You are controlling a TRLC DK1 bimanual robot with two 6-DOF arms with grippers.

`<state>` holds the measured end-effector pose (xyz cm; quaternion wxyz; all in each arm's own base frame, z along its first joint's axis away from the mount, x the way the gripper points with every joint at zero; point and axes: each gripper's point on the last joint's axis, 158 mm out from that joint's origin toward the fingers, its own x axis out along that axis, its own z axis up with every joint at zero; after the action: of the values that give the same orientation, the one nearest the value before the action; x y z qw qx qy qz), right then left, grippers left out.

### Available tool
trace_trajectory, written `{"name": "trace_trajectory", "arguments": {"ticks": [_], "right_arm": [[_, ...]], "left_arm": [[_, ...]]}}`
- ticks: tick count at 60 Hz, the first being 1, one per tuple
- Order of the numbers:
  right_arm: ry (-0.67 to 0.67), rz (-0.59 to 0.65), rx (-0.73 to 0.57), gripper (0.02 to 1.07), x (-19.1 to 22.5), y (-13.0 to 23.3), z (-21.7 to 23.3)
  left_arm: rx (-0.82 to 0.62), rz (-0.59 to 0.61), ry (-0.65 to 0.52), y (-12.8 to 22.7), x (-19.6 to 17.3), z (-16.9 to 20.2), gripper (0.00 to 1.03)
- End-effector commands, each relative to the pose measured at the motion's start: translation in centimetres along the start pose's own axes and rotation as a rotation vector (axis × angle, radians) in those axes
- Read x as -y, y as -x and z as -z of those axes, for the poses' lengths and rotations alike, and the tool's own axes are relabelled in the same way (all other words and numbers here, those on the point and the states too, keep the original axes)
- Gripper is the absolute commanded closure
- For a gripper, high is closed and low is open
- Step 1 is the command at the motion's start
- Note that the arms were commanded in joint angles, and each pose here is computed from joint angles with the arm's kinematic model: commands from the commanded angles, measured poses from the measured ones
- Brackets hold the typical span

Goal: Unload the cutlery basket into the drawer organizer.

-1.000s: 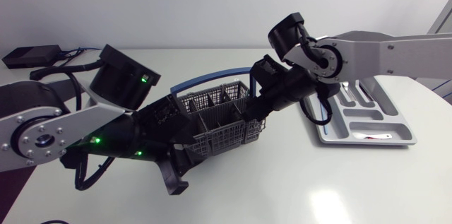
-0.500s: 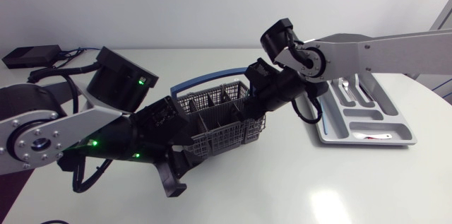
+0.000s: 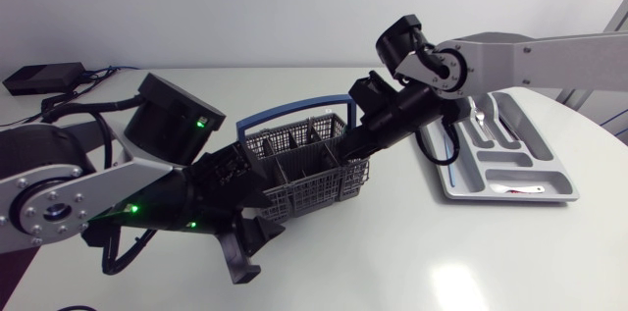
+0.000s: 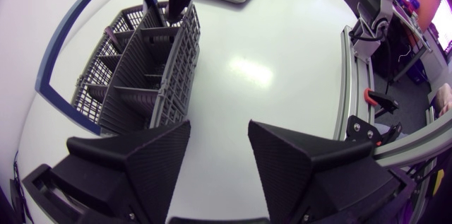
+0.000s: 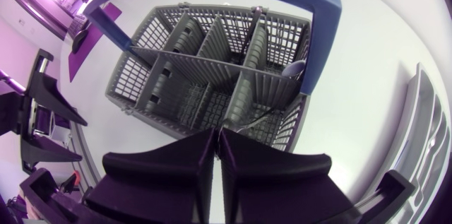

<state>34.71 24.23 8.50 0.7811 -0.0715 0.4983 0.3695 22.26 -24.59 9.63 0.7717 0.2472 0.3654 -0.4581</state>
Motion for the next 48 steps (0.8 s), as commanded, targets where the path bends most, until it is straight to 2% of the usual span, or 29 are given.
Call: {"name": "trace_trajectory", "arguments": {"ticks": [1,8,19,27,36,48], "right_arm": [[-0.019,-0.022,0.057,1.01,-1.0,2.7,-1.6],[-0.023,-0.049,0.09,1.01,-1.8,4.8,-2.0],[-0.051,-0.158,0.176,1.01,-4.2,10.9,-2.6],[-0.1,-0.209,0.226,1.01,-4.1,14.6,-1.8],[-0.18,-0.123,0.208,1.01,-0.5,16.5,1.8],[-0.302,0.089,0.142,1.01,7.4,16.7,8.2]], "left_arm": [[-0.009,-0.002,-0.028,-0.2,0.3,0.7,0.44],[-0.008,-0.002,-0.03,-0.3,0.3,0.7,0.44],[-0.005,-0.003,-0.032,-0.4,0.4,0.7,0.44],[-0.008,-0.011,-0.038,-0.4,0.5,0.7,0.44],[-0.006,-0.023,-0.032,-0.3,0.2,0.9,0.44],[-0.002,-0.029,-0.026,-0.3,-0.2,1.0,0.44]]}}
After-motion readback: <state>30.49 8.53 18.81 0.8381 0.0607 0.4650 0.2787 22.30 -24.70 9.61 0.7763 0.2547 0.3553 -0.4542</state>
